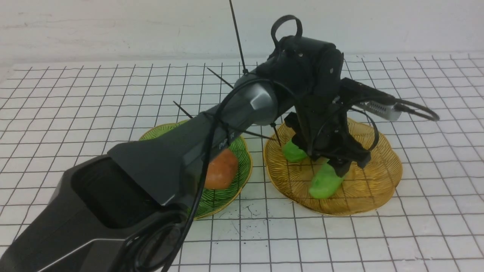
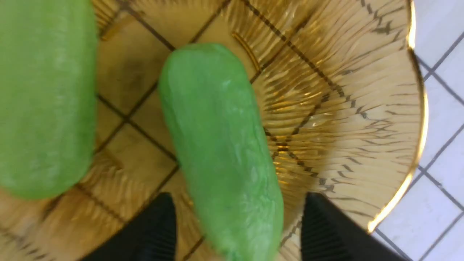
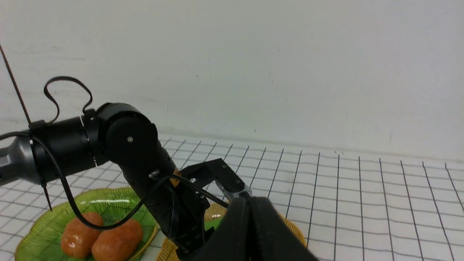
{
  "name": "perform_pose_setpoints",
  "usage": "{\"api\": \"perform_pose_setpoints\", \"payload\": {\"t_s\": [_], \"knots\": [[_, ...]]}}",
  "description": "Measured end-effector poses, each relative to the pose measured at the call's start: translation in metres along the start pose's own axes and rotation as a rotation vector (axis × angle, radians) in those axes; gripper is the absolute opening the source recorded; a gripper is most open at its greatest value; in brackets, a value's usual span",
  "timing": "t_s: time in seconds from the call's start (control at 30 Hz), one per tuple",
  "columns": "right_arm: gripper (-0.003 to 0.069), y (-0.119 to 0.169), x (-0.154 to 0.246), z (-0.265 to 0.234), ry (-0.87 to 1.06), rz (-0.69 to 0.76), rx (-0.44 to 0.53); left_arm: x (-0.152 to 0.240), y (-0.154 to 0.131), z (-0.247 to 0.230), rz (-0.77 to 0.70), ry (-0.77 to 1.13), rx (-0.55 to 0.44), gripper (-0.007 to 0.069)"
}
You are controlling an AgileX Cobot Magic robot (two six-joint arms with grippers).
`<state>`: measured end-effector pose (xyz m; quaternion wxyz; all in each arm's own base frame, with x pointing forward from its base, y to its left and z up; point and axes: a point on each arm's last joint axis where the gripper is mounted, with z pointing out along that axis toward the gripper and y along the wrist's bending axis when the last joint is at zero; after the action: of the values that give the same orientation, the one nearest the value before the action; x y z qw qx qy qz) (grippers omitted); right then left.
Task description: Put different types of vegetables on the plate.
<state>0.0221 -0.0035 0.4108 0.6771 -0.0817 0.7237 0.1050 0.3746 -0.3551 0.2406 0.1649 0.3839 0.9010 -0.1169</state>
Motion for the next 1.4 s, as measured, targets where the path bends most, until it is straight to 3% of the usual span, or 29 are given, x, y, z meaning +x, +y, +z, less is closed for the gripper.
{"api": "perform_pose_setpoints", "payload": {"t_s": [0.03,0.2,0.3,0.5,0.67,0.87,1.03,1.1,1.4], "knots": [[-0.0015,-0.001,0.000,-0.007,-0.024,0.003,-0.001,-0.001,0.000,-0.005,0.001,-0.008,-0.003,0.0363],[-0.0015,-0.005,0.007,-0.041,-0.156,0.018,-0.010,-0.007,-0.005,-0.067,0.018,-0.122,-0.025,0.0076],[-0.0015,-0.007,0.022,-0.053,-0.218,0.039,-0.019,-0.007,-0.009,-0.104,0.025,-0.185,-0.029,0.0010],[-0.0015,-0.006,0.063,-0.034,-0.187,0.145,-0.037,0.007,-0.021,-0.186,0.034,-0.317,-0.027,-0.0008],[-0.0015,-0.003,0.085,-0.013,-0.160,0.195,-0.052,0.035,-0.024,-0.223,0.040,-0.322,-0.056,-0.0008],[-0.0015,-0.003,0.084,-0.010,-0.232,0.146,-0.051,0.078,-0.026,-0.247,0.043,-0.284,-0.087,-0.0008],[-0.0015,-0.005,0.081,-0.010,-0.266,0.078,-0.023,0.135,-0.028,-0.265,0.041,-0.236,-0.101,-0.0008],[-0.0015,-0.005,0.081,-0.010,-0.268,0.069,-0.018,0.171,-0.030,-0.275,0.032,-0.266,-0.114,-0.0008],[-0.0015,-0.005,0.081,-0.010,-0.271,0.065,-0.016,0.241,-0.025,-0.275,-0.024,-0.417,-0.185,-0.0008]]}}
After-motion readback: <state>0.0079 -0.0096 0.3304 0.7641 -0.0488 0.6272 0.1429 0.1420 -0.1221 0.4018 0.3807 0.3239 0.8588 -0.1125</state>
